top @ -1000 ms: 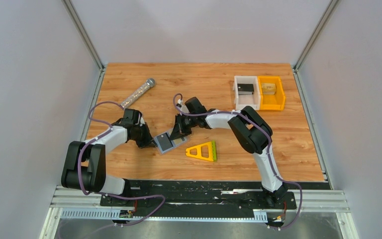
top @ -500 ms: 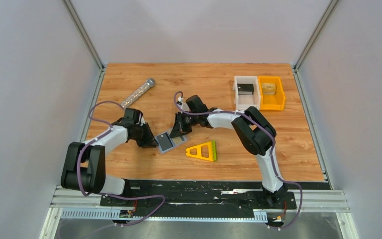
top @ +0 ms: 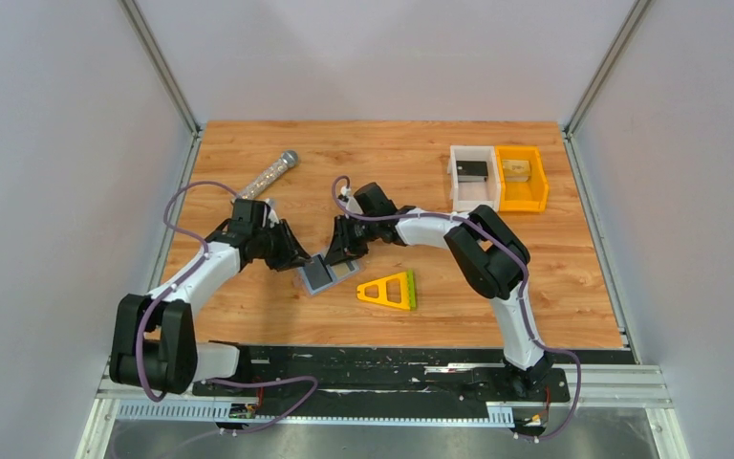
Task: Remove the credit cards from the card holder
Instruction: Remove the credit card from the card holder.
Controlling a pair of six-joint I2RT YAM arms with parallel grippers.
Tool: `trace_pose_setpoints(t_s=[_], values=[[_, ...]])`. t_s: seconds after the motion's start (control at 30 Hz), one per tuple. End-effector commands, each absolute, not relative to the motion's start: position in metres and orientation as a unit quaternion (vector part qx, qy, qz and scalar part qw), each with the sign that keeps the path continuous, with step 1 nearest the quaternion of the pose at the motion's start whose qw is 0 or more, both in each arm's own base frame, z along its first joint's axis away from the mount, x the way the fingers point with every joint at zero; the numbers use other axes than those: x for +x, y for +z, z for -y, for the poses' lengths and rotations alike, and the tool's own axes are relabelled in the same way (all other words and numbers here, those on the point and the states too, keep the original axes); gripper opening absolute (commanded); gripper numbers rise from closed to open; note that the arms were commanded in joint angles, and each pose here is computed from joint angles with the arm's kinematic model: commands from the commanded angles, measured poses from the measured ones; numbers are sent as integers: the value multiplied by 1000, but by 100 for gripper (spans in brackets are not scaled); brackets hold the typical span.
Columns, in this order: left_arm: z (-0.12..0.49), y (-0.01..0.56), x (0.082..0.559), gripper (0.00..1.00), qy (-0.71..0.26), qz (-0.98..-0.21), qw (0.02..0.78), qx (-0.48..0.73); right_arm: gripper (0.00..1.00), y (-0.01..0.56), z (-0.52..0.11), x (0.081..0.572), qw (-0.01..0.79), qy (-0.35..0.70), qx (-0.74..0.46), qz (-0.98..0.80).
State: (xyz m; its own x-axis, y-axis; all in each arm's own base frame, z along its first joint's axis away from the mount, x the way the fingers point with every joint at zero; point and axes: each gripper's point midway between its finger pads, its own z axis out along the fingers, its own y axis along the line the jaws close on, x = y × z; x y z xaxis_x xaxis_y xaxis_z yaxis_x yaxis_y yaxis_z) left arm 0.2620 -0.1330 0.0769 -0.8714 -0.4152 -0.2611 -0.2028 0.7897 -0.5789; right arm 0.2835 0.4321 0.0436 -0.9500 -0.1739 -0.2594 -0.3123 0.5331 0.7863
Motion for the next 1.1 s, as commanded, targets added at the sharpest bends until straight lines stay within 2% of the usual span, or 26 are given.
trace_pose_setpoints(t_s=[0.0, 0.17, 0.3, 1.07], values=[[145, 64, 270, 29, -307, -921, 184, -156, 22, 62, -442, 295, 106, 465, -154, -865], [138, 30, 263, 7, -274, -936, 145, -167, 22, 57, -444, 294, 100, 463, -152, -868], [131, 16, 258, 0, -250, -943, 133, -173, 22, 54, -446, 291, 96, 461, -155, -868], [110, 19, 248, 0, -192, -954, 147, -178, 23, 33, -447, 290, 94, 426, -151, -887]])
